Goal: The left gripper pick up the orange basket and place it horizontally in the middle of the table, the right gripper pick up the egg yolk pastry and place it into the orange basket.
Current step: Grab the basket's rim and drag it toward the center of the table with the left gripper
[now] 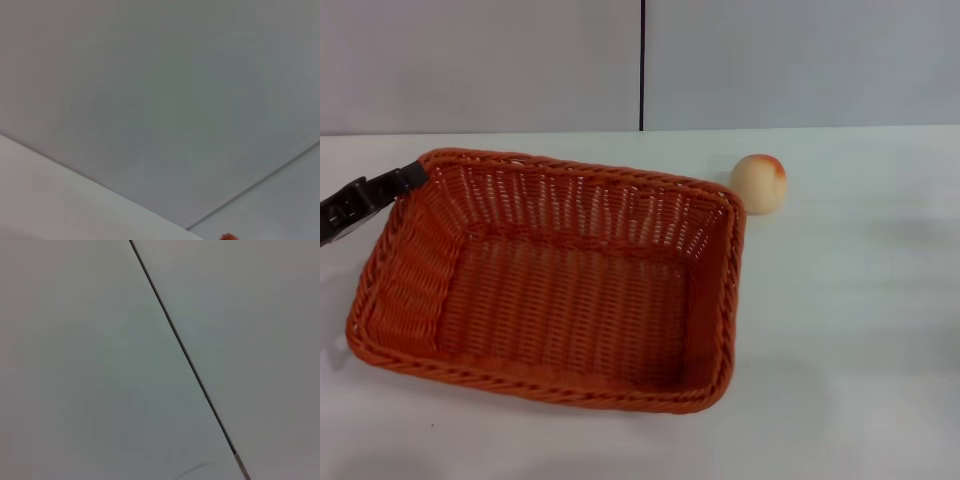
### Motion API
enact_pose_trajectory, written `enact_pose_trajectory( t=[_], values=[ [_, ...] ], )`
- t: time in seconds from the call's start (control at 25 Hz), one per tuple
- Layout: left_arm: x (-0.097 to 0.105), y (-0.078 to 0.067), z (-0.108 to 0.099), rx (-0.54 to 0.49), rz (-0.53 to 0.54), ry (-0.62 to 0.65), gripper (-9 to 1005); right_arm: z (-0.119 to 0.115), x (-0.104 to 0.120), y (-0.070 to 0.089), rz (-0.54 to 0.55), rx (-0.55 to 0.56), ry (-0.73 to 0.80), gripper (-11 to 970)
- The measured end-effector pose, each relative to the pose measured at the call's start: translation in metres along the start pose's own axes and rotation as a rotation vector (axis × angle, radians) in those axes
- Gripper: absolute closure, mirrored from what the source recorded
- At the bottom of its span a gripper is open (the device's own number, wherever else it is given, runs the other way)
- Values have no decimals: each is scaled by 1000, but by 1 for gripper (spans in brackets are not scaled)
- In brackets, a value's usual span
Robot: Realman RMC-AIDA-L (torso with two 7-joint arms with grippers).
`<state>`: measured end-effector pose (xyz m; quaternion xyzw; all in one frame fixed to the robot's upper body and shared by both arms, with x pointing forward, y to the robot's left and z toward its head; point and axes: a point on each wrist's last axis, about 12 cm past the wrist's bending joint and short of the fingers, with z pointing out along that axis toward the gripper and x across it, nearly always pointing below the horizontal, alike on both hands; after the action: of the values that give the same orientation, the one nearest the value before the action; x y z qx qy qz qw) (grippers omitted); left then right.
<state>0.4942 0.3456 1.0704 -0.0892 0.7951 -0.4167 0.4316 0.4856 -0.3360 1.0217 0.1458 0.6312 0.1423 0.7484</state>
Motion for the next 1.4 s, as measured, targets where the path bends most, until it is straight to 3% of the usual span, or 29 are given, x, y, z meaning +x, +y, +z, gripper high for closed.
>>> enact_pose_trajectory(
  t=[0.24,0.56,0.84,1.2,1.4],
  values=[
    [0,-2,-7,32,0,23,701,1,-1,-1,-1,7,-7,398],
    [-1,-5,-12,74,-7,101,461,6,-3,-3,-9,15,-3,399],
    [-9,-16,-9,147,37,226,399,10,-3,-4,-13,18,4,400],
    [-34,12,-15,-18,144,182,398,13,-1,-2,-14,13,15,401],
    [-49,18,-24,-25,196,78,399,14,-1,-1,-19,0,20,402]
  ],
)
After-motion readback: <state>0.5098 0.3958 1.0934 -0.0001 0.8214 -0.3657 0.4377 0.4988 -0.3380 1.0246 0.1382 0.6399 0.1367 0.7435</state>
